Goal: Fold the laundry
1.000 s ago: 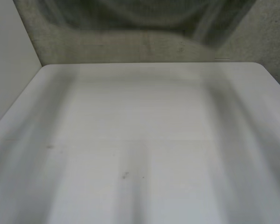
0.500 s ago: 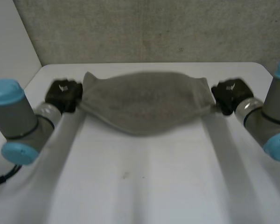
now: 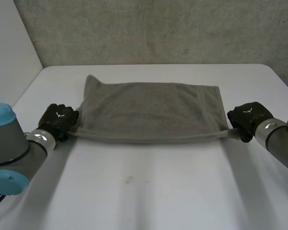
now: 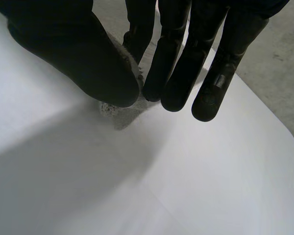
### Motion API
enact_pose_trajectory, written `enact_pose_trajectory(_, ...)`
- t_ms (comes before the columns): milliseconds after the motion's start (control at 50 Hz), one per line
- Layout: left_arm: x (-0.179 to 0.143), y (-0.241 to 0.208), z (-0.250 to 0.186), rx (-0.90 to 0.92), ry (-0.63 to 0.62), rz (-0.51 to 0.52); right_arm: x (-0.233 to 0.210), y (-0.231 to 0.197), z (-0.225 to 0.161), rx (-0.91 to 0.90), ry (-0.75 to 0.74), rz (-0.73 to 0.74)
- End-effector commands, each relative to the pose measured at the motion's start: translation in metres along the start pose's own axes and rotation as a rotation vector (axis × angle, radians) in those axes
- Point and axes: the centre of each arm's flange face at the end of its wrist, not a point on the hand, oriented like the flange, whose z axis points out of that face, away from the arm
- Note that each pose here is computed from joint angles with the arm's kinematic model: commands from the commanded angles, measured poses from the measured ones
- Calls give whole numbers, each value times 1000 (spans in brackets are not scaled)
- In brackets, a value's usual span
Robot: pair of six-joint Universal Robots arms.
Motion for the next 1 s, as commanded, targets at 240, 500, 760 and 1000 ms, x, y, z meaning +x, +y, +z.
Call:
enact_pose_trajectory(240,-13,15,-7,-52,-32,-24,8,11,7,4,44,10)
enact_pose_trajectory(500,-13,13,-13,-47,-34,-30,4,11,3,4,33,13)
enact_pose_trajectory(760,-12,17,-16,-47,8,-38,4,13,1,-2,31,16)
enact_pose_trajectory(1000,-43,-23,-61,-58,-45,23,29,-28,-57,11,72,-118)
